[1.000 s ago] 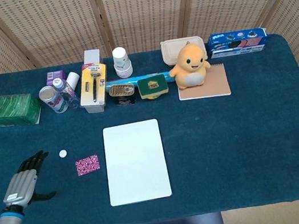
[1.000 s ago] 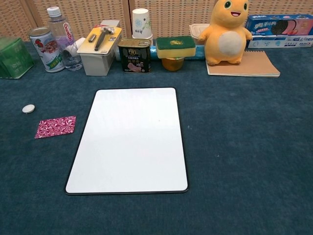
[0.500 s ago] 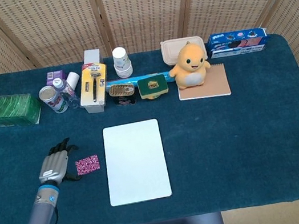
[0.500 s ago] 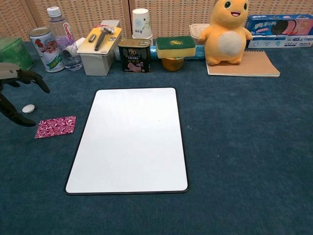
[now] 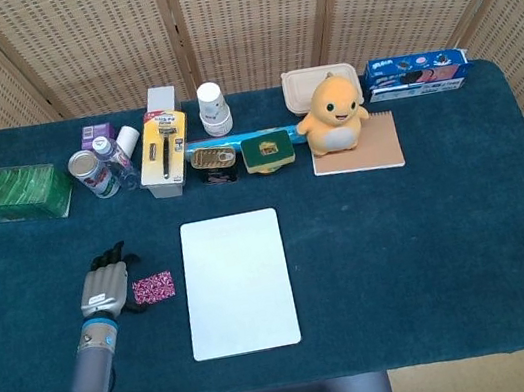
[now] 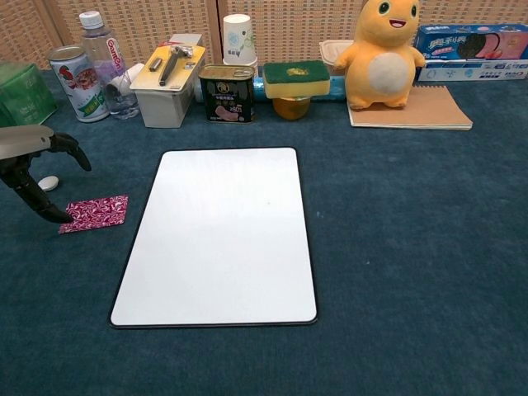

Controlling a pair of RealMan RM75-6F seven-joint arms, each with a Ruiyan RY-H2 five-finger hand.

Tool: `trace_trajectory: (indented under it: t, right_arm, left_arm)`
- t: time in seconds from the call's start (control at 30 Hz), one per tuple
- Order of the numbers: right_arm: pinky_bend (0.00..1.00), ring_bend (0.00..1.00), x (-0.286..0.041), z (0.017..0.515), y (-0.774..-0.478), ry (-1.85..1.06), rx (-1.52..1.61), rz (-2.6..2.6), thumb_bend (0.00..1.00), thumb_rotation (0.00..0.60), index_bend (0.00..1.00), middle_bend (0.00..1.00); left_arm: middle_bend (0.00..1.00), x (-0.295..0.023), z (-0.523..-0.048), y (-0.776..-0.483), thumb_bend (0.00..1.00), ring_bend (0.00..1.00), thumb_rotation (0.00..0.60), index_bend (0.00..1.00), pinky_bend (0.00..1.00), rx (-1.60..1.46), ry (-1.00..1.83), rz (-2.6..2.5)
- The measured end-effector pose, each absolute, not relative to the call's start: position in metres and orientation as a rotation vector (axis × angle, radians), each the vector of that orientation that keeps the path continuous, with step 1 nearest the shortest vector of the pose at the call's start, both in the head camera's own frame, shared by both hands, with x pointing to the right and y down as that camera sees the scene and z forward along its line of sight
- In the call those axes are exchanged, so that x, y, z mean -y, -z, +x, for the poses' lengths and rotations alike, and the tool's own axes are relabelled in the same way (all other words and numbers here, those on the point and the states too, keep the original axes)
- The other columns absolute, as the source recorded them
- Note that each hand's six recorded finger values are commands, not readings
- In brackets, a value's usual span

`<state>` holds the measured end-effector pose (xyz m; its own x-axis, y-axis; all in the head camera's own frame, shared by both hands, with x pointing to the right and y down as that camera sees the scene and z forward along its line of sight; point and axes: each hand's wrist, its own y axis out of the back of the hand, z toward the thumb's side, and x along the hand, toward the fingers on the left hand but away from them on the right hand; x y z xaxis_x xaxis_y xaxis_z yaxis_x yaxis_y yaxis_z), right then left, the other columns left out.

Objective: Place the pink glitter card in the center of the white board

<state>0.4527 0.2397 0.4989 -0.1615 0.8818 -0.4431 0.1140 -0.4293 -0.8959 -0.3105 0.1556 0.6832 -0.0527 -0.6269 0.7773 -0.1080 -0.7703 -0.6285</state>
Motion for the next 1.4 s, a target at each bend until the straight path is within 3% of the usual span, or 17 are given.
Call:
trace_trajectory:
  t: [1.03,1.4]
  right_arm:
    - [0.0,0.0,-0.24,0.453,-0.499,-1.655,1.158,-1.523,0.02,0.6,0.0,0.0]
    - [0.0,0.0,-0.24,0.454,-0.499,-1.657,1.158,-1.528,0.02,0.6,0.0,0.0]
  left_arm:
    - [0.0,-0.166,-0.297,-0.7,0.14,0.0,0.6,0.25,0.05,-0.681,1.895,-1.811]
    - [0.0,-0.166,-0.297,-0.703,0.19,0.0,0.6,0.39,0.05,-0.67,1.913,-1.798]
